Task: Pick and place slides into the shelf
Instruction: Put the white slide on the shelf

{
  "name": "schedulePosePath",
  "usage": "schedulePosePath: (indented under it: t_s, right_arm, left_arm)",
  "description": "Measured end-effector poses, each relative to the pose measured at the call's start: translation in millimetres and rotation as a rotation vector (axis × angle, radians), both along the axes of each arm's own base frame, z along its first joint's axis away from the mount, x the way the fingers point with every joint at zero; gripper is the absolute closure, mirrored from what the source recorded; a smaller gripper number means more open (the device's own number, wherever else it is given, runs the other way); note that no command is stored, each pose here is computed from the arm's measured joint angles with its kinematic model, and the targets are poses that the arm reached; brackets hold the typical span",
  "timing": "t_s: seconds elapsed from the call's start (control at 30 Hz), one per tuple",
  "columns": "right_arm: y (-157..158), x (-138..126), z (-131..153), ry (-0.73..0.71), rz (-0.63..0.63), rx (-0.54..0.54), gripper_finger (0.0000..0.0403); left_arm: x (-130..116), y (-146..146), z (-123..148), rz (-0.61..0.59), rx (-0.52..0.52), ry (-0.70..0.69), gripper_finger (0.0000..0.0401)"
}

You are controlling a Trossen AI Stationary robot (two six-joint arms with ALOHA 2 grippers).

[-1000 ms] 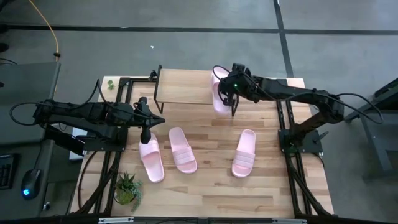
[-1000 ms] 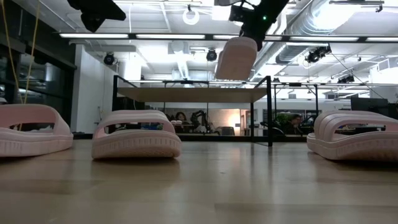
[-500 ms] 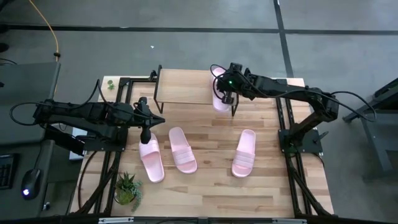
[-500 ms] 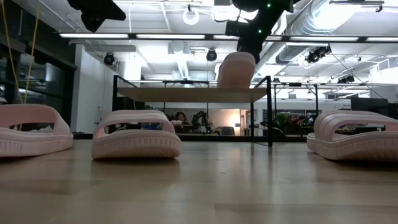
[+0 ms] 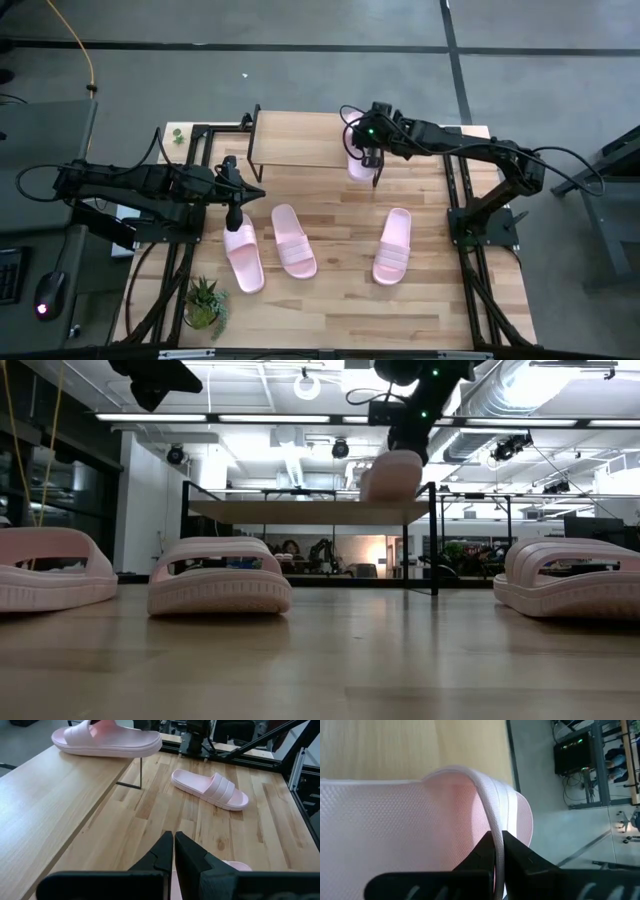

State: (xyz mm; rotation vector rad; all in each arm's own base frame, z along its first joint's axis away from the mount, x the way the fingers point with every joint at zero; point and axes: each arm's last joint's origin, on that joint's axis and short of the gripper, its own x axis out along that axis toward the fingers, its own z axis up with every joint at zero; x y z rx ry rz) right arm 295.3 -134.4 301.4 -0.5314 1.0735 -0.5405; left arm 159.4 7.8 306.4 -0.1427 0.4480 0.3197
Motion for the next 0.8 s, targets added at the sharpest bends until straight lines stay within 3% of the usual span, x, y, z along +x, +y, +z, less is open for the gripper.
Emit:
schedulePosePath:
  t_s: [0.8]
  right_arm:
    - [-13, -7, 0, 0.033, -0.054, -0.033, 0.0402]
  left_arm:
    - [0, 0, 0, 0.000, -0.001, -0.001, 0.0393]
